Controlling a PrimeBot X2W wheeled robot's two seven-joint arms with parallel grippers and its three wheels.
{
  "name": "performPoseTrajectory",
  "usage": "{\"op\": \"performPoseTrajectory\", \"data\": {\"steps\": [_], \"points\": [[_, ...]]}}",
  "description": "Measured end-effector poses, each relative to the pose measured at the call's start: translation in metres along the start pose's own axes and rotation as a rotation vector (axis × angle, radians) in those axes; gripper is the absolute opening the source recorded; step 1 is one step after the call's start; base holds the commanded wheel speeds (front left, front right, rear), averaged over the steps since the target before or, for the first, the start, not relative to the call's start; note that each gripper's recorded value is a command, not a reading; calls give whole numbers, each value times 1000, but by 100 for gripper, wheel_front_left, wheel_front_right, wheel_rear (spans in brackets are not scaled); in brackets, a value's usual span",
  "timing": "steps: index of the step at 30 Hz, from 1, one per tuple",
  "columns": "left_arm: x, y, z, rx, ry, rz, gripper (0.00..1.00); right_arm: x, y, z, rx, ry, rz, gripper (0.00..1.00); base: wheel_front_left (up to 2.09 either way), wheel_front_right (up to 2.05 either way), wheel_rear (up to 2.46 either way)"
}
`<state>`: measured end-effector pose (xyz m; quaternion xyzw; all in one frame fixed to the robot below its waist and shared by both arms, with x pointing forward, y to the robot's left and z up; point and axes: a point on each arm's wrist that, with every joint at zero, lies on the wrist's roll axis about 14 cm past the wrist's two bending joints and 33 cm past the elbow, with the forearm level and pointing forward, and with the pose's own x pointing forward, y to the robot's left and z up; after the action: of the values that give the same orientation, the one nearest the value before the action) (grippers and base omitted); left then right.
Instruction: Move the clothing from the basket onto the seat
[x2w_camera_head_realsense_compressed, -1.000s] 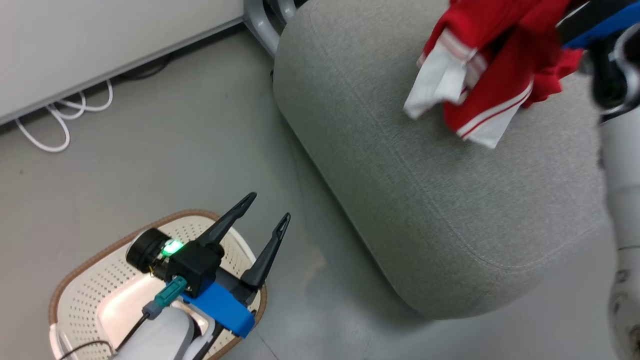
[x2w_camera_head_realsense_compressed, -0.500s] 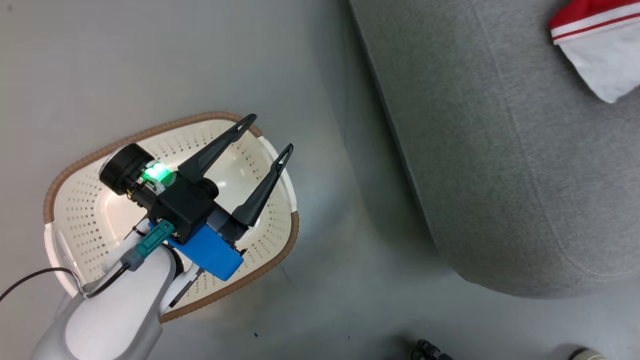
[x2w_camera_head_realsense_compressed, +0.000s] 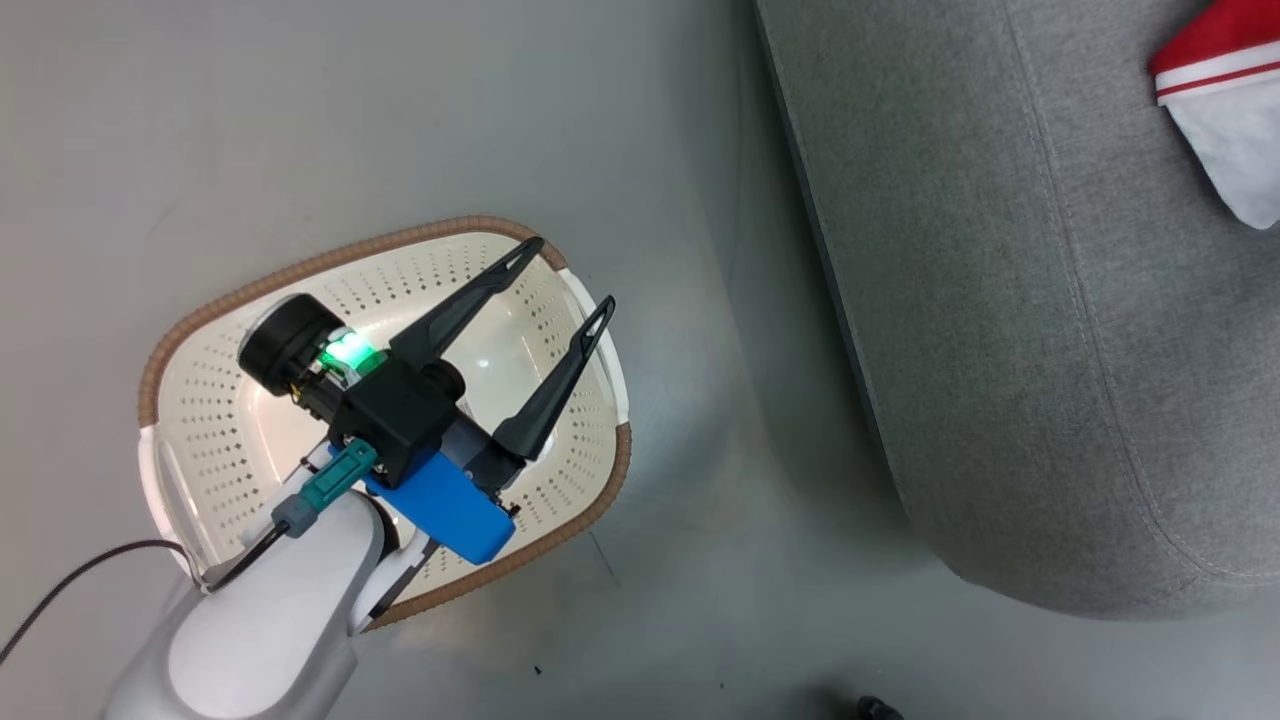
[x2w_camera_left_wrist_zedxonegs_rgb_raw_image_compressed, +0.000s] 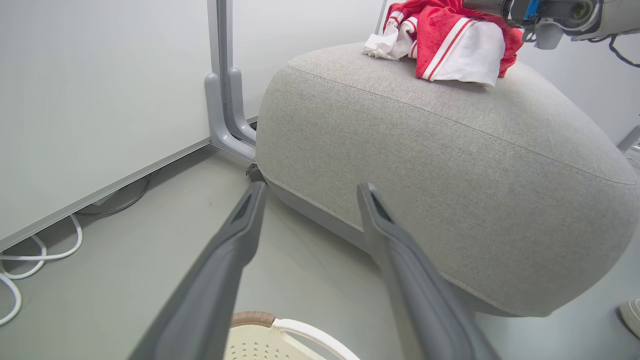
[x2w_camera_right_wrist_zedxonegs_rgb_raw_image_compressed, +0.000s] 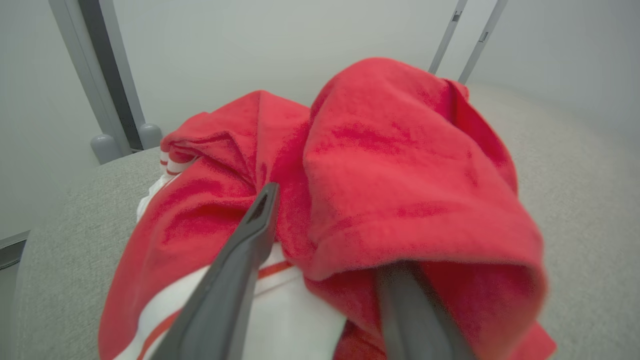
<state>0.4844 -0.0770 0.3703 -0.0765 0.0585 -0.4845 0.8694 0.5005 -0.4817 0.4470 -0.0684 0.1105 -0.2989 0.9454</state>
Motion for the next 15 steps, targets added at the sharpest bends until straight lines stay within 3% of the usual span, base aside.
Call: {"op": "performPoseTrajectory", "data": {"steps": [15], "points": [[-52,-25,55,-53,-31,196,100,-72,13,25,-53,-48,177,100,0,0,0]]}}
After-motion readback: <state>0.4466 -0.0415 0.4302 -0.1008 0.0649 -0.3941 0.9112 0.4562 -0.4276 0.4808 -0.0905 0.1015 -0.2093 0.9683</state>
